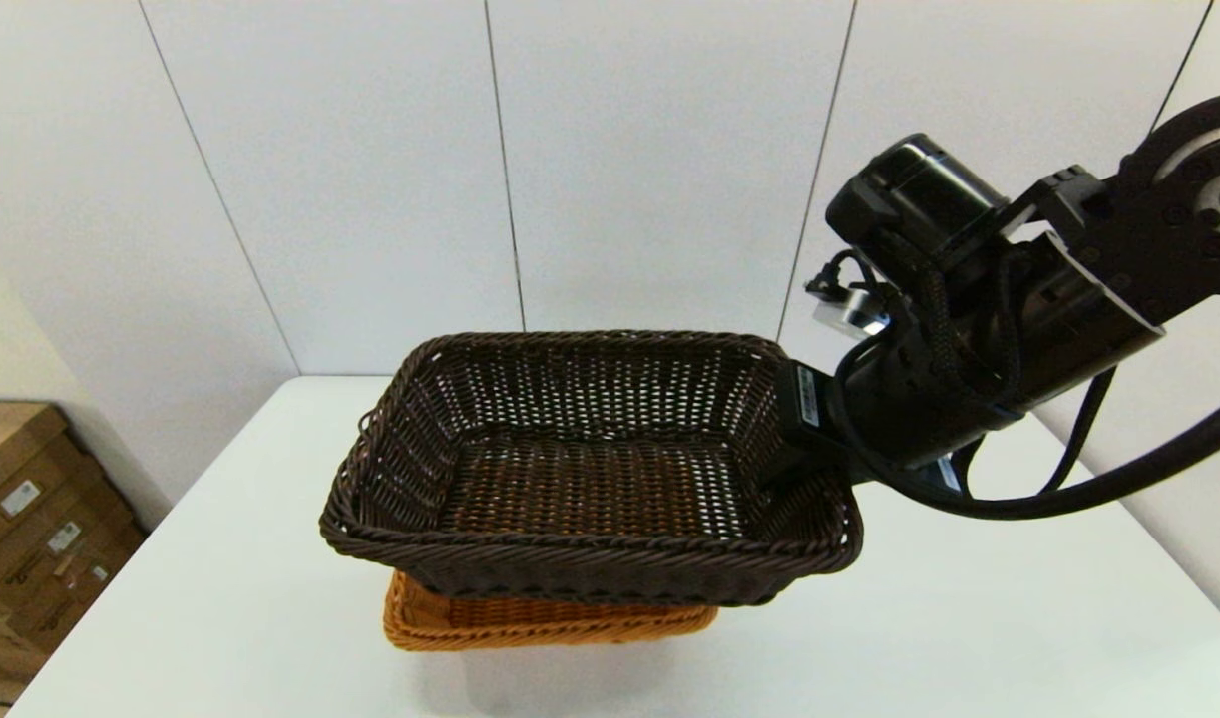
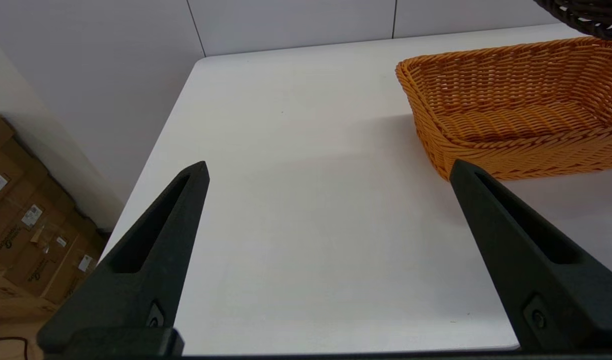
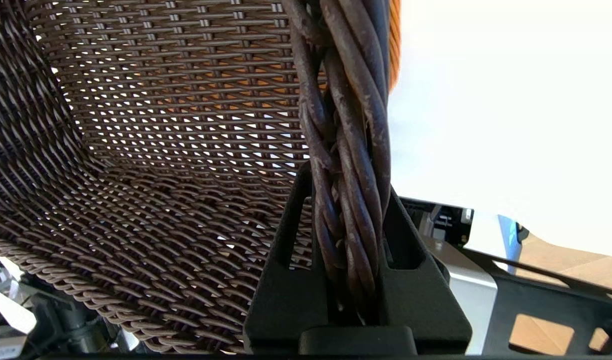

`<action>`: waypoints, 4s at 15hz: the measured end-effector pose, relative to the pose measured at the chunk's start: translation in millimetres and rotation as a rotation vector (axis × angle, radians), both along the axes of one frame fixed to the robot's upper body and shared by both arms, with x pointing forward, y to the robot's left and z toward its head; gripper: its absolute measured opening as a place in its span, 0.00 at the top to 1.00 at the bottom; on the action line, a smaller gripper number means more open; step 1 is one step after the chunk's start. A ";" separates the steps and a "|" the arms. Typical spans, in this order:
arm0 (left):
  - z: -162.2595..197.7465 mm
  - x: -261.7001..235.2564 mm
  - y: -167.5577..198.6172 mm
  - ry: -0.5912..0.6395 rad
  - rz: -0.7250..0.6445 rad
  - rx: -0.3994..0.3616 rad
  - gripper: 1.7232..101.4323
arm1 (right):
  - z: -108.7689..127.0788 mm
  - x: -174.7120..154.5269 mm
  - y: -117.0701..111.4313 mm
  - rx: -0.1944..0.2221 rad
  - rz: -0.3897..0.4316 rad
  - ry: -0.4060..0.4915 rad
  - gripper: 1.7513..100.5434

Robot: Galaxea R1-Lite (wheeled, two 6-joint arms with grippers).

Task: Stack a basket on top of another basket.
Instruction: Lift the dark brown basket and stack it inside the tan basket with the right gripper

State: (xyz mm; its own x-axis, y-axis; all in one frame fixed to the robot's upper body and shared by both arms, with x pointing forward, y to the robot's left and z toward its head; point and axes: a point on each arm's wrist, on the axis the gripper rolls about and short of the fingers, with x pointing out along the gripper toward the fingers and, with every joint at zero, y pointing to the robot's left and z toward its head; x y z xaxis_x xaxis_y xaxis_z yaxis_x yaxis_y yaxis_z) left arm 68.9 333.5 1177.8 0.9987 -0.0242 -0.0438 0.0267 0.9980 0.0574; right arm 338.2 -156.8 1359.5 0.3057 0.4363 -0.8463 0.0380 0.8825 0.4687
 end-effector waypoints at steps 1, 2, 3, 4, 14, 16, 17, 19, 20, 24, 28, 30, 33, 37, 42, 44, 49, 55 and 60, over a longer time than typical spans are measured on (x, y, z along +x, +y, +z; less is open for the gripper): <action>0.0 0.0 0.0 0.000 0.000 0.000 0.04 | -1.1 2.4 3.3 -0.001 0.004 0.000 0.87; 0.0 0.0 0.0 0.000 0.000 0.000 0.04 | -2.3 4.3 6.7 -0.001 0.009 0.001 0.87; 0.0 0.0 0.0 0.000 0.000 0.000 0.04 | -3.7 6.2 10.4 -0.002 0.016 0.003 0.87; 0.0 0.0 0.0 0.000 0.000 0.000 0.04 | -5.4 8.1 13.3 -0.004 0.020 0.006 0.87; 0.0 0.0 0.0 0.000 0.000 0.000 0.04 | -26.2 29.4 43.0 -0.035 0.091 0.013 0.87; 0.0 0.0 0.0 0.000 0.000 0.000 0.04 | -31.4 36.6 48.7 -0.037 0.093 0.015 0.87; 0.0 0.0 0.0 0.000 -0.001 0.000 0.04 | -35.1 40.6 51.8 -0.040 0.096 0.018 0.87; 0.0 0.0 0.0 0.000 0.000 0.000 0.04 | -43.9 49.0 57.8 -0.050 0.101 0.025 0.87; 0.0 0.0 0.0 0.000 0.000 0.000 0.04 | -48.1 52.9 60.5 -0.054 0.102 0.028 0.87; 0.0 0.0 0.0 0.000 0.000 0.000 0.04 | -61.2 66.6 67.0 -0.071 0.127 0.024 0.87; 0.0 0.0 0.0 0.000 0.000 0.000 0.04 | -68.6 77.2 62.5 -0.080 0.113 0.030 0.87; 0.0 0.0 0.0 0.000 0.000 0.000 0.04 | -71.9 81.6 59.4 -0.085 0.105 0.035 0.87; 0.0 0.0 0.0 0.000 0.000 0.000 0.04 | -77.1 86.9 56.4 -0.080 0.106 0.049 0.87; 0.0 0.0 0.0 0.000 0.000 0.000 0.04 | -81.6 92.4 51.7 -0.082 0.088 0.062 0.87; 0.0 0.0 0.0 0.000 0.000 0.000 0.04 | -82.3 94.1 48.7 -0.082 0.073 0.070 0.87; 0.0 0.0 0.0 0.000 0.000 0.000 0.04 | -83.2 97.0 44.6 -0.083 0.062 0.072 0.87; 0.0 0.0 0.0 0.000 0.000 0.000 0.04 | -86.9 101.1 40.2 -0.086 0.050 0.082 0.87; 0.0 0.0 0.0 0.000 0.000 0.000 0.04 | -90.3 100.8 42.7 -0.093 0.055 0.088 0.87; 0.0 0.0 0.0 0.000 0.000 0.000 0.04 | -90.6 100.2 44.2 -0.093 0.058 0.088 0.87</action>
State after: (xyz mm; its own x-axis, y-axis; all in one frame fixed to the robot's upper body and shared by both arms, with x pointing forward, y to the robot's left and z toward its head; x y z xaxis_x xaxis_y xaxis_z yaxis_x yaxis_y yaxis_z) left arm 68.9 333.4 1177.8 0.9987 -0.0247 -0.0438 0.0272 0.9980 0.0574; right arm 438.3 -112.6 1268.9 0.2050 0.3691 -0.9065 0.0227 0.9241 0.3814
